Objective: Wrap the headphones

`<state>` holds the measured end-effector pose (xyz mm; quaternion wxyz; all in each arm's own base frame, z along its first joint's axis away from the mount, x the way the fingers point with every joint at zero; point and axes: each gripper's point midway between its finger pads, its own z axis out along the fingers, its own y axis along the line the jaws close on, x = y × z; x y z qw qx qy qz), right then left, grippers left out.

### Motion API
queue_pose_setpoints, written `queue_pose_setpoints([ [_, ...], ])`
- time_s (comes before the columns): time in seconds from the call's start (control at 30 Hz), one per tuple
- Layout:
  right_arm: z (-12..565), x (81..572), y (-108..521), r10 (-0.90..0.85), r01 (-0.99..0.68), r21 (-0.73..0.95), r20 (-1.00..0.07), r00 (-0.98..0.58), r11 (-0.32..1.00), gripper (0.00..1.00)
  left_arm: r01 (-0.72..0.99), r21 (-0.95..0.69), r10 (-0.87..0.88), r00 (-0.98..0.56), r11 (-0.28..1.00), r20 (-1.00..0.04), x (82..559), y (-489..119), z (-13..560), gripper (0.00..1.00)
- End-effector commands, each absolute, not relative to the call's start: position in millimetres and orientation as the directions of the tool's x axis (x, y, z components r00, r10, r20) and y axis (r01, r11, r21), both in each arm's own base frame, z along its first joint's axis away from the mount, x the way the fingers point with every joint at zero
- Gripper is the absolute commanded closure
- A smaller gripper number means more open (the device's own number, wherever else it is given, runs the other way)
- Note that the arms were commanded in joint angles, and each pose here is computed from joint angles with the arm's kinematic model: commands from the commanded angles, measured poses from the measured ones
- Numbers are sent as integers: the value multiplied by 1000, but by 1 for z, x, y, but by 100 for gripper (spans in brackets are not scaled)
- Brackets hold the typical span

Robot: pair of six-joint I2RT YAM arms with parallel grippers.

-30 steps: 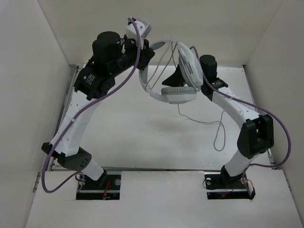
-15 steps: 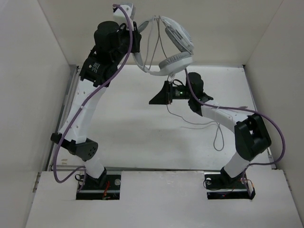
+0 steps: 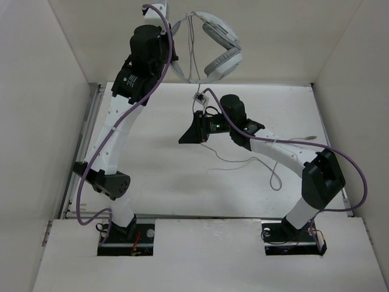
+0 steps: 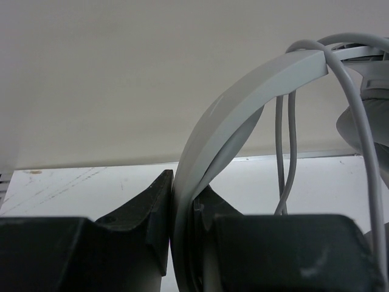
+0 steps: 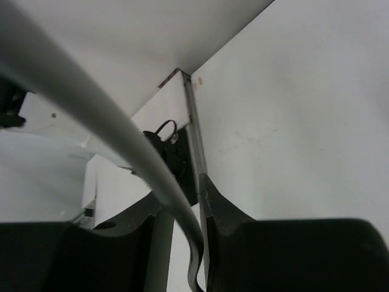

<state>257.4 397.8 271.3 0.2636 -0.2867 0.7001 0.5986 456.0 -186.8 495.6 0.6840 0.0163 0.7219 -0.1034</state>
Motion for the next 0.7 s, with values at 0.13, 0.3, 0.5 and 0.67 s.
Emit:
queue_pose_setpoints([
  [0.13, 260, 277, 401, -127, -811, 505, -820, -558, 296, 73, 134, -282, -302, 175, 950, -937, 446, -158, 581, 100],
  [0.3, 248, 273, 411, -207, -850, 408, -848, -488, 333, 77, 112, -277, -294, 180, 954, -939, 449, -152, 579, 100],
  [0.5, 248, 257, 423, -246, -877, 375, -858, -451, 299, 78, 76, -277, -286, 188, 958, -940, 456, -137, 577, 100],
  [0.67, 247, 246, 425, -279, -898, 343, -865, -417, 278, 79, 44, -271, -275, 197, 961, -941, 462, -123, 576, 100],
])
